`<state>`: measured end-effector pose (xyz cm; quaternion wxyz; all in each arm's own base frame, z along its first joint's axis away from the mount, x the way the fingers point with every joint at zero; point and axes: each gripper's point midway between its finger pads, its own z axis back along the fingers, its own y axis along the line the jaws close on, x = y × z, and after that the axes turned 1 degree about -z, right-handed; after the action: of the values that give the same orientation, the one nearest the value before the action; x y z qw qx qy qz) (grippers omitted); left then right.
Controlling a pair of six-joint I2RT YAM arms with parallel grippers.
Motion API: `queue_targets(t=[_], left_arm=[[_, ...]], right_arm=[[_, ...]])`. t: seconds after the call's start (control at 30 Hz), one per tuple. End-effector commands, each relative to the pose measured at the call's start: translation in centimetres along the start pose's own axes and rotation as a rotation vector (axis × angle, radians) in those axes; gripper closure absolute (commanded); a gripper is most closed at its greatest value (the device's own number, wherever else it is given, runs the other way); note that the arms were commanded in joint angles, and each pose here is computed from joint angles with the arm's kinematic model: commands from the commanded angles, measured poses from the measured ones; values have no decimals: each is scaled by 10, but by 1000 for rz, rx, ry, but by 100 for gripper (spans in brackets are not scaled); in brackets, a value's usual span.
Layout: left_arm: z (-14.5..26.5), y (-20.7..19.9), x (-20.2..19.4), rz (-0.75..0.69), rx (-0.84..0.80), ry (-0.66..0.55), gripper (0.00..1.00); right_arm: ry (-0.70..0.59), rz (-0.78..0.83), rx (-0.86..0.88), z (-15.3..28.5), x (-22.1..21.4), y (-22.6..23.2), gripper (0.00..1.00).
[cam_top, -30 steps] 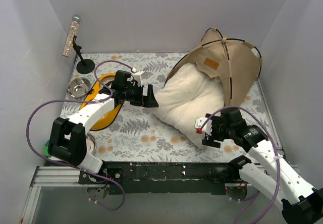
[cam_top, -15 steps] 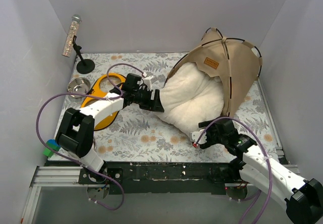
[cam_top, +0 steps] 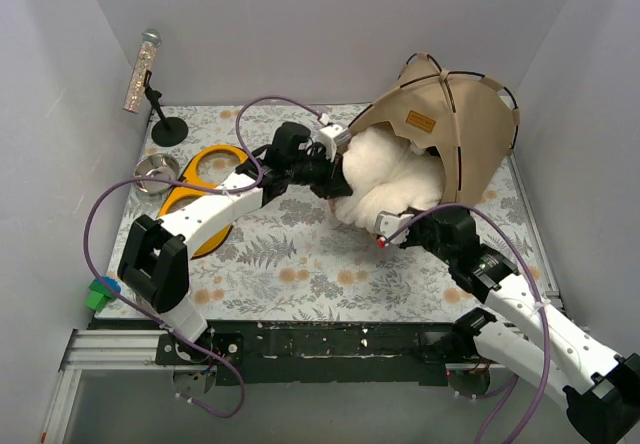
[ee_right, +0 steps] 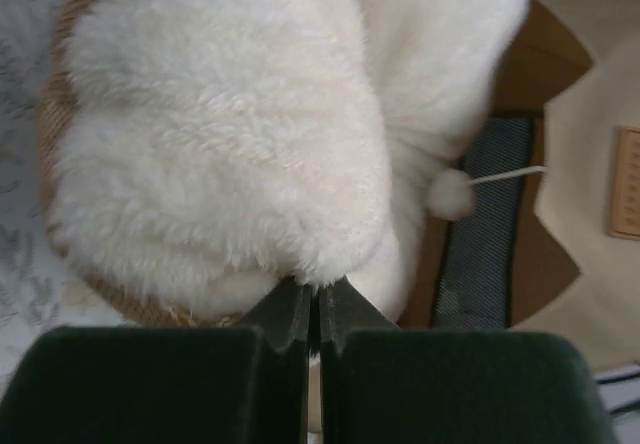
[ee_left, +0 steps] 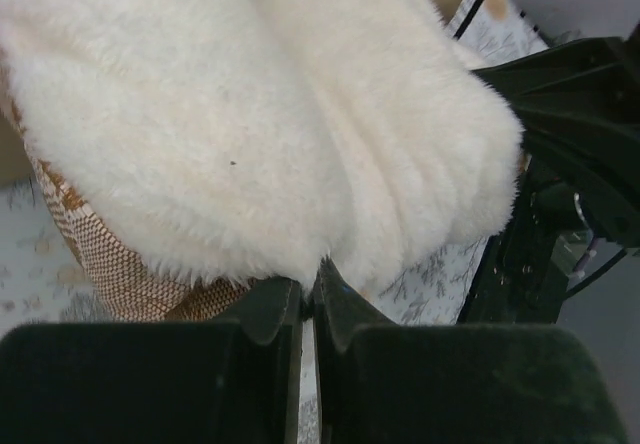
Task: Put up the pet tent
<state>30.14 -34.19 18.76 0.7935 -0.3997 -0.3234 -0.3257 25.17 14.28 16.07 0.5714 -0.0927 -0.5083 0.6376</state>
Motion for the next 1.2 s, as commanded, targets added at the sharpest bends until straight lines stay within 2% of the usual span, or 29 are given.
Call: queue_targets(t=[0.0,0.1,0.23,0.33,0.4,0.5,0.57,0.8,0.9,1.0,1.17], left_arm=[[-6,-39,66,-173,-93,-142,100],[-28,-27,83,-185,-79,-181,100],[-50,-11,98,-211,-56,-265,100],[-72,12,75,-207,-15,-231,100],[-85,28,58,-199,15,-182,100],[-88,34,57,-191,28,-200,100],[-86,29,67,-187,2,-237,100],[-85,28,130,-220,21,-413,100],[-96,36,142,-238,35,-445,100],[-117,57,131,-248,77,-425,100],[-152,99,88,-238,169,-301,100]], right_arm=[[-26,-12,-301,10,29,-89,99],[66,8,-403,2,15,-107,99],[120,21,-516,-2,9,-129,99],[238,5,-514,-13,-14,-121,99],[268,-39,-497,-19,-22,-113,99],[306,-127,-420,-29,-29,-98,97],[328,-153,-443,-30,-36,-100,99],[336,-168,-701,-15,-34,-170,99],[334,-115,-752,-13,-35,-191,99],[364,-7,-750,-23,-50,-182,99],[468,55,-608,-45,-93,-137,99]])
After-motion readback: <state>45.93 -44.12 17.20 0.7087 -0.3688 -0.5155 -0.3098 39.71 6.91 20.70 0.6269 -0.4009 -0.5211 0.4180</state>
